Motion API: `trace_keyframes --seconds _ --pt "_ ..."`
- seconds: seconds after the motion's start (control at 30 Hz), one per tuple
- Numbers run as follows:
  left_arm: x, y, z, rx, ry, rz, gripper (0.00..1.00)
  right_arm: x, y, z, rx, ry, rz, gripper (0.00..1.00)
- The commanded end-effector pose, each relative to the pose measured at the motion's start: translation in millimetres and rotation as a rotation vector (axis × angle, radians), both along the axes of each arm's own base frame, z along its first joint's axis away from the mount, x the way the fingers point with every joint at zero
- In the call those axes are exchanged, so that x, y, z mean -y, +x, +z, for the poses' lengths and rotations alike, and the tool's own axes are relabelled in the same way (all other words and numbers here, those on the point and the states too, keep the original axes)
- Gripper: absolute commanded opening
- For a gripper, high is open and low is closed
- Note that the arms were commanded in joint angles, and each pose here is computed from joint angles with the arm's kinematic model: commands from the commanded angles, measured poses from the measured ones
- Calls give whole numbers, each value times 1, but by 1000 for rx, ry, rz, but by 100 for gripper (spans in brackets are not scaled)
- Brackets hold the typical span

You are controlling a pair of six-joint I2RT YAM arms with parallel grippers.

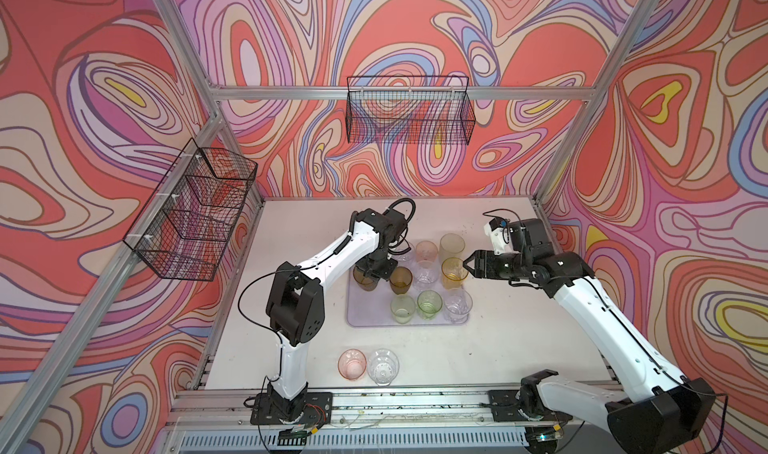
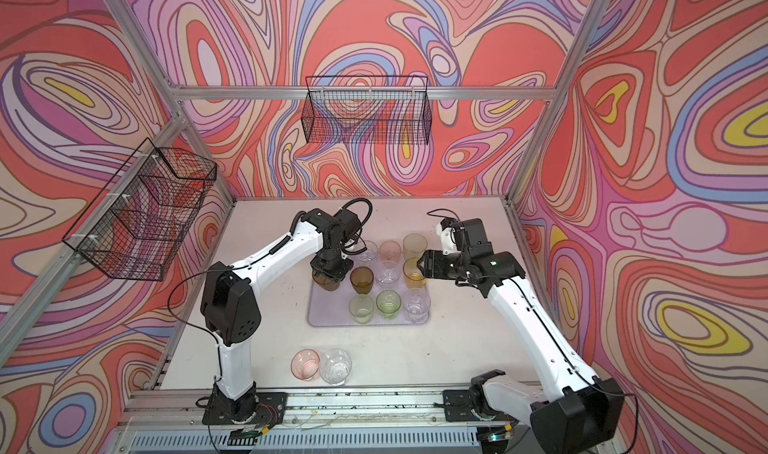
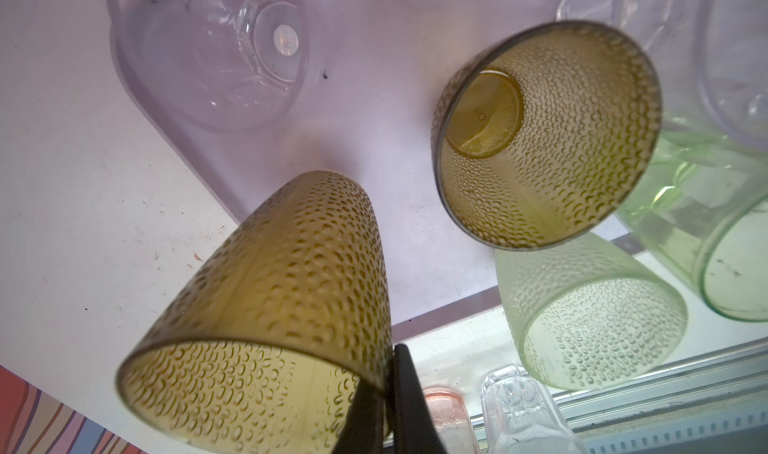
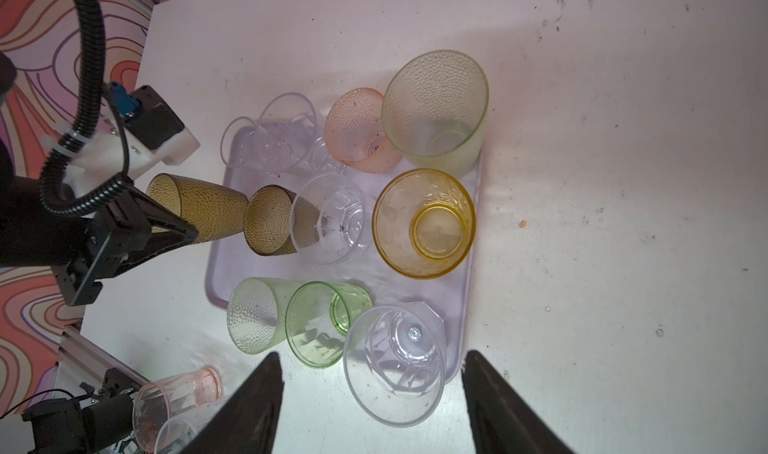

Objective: Place the glasses into the tray
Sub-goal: 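Lower the olive cup upside down beside the other olive cup on the tray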

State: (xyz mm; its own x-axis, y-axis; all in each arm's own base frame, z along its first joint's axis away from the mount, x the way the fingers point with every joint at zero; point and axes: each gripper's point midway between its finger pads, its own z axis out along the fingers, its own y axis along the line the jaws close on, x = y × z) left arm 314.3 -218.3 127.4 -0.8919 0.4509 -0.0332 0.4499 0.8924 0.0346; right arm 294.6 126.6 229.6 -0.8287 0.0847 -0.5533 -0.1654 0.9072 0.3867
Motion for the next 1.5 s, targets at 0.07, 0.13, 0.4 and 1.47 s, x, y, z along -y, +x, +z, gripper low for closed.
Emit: trace_keyframes --seconds 0.07,0.13,0.4,1.47 --pt "9 3 -4 -11 -3 -24 1 4 -2 5 15 -10 -4 70" --pt "12 3 -5 -13 -3 -27 1 3 -2 6 18 -10 -4 71" --pt "16 5 -13 -28 10 -29 2 4 -3 3 12 -14 -6 71" --pt "26 7 -27 -63 14 -35 7 5 -4 3 14 -18 -6 70"
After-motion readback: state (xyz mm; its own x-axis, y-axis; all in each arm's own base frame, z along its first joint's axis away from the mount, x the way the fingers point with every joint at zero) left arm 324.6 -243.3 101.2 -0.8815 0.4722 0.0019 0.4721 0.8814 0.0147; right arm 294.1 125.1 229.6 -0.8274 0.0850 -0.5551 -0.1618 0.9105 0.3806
